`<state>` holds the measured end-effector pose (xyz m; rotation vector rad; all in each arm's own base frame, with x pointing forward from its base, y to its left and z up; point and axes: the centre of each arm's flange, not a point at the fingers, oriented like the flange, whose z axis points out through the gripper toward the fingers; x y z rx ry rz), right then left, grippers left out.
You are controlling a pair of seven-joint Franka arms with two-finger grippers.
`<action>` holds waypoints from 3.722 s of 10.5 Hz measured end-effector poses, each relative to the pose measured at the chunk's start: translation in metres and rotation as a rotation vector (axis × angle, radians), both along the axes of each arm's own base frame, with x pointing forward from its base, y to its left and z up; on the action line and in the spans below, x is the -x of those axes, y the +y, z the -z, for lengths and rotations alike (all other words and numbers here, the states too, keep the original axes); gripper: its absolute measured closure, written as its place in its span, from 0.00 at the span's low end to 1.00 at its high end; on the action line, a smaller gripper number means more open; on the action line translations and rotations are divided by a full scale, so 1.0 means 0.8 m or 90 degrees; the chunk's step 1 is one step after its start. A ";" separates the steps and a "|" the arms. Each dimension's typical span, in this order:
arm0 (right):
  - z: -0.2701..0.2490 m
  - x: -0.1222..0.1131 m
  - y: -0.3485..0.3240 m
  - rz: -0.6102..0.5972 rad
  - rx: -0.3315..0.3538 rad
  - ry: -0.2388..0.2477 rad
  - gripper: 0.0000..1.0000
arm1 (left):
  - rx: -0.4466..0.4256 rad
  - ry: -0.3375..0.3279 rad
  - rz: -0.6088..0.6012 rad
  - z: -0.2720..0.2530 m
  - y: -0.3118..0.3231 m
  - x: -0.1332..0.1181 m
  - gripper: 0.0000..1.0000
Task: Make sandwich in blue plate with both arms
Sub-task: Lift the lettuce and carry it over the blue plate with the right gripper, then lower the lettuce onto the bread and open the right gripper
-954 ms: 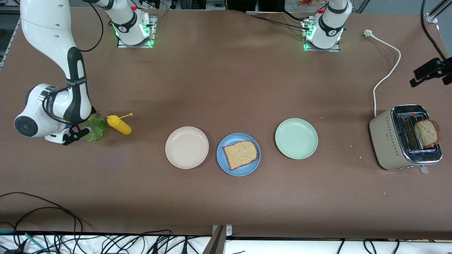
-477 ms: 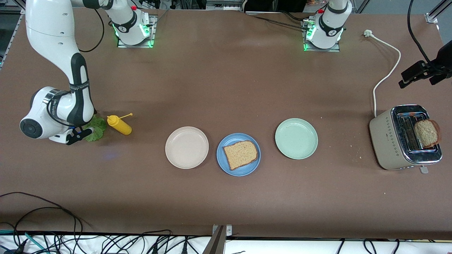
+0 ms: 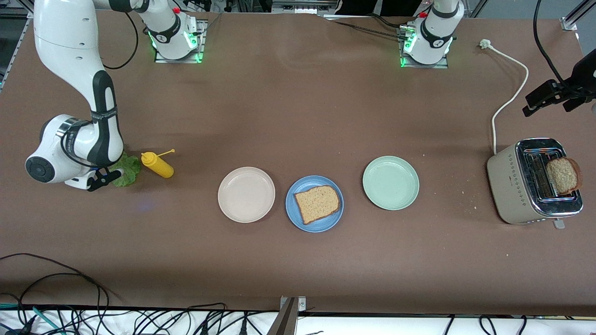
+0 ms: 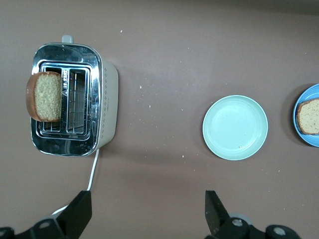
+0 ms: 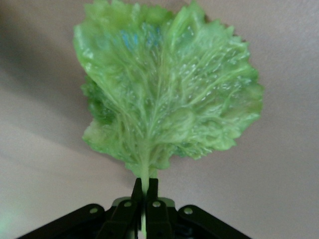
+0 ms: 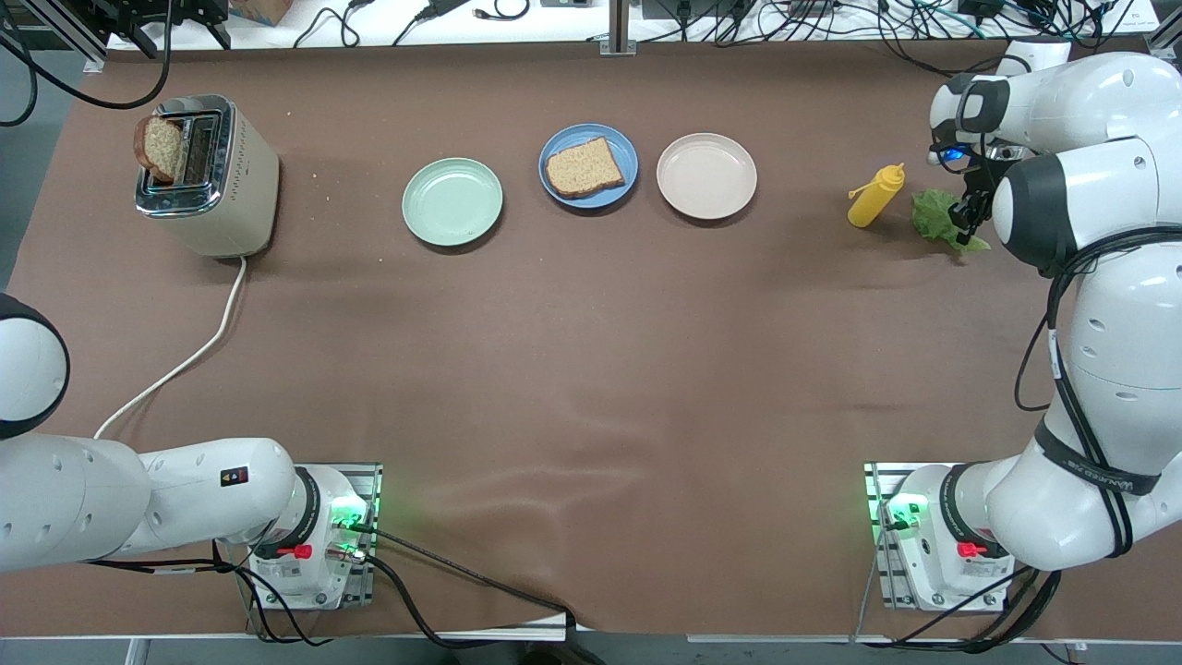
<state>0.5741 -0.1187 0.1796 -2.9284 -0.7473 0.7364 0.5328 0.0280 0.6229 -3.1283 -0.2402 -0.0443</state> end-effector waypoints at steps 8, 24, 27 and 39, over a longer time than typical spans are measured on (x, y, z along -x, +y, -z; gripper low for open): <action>-0.272 -0.123 0.106 -0.081 -0.045 -0.056 0.96 | 0.001 0.002 -0.001 0.003 0.001 0.000 0.00; -0.175 -0.044 0.760 -0.391 -0.235 -0.374 0.96 | 0.002 0.009 -0.027 0.012 0.028 0.001 0.00; -0.112 -0.030 0.792 -0.502 -0.219 -0.412 0.96 | 0.002 0.010 -0.030 0.012 0.032 0.002 0.00; -0.039 -0.042 0.794 -0.631 -0.190 -0.503 0.96 | 0.003 0.010 -0.032 0.013 0.034 0.002 0.00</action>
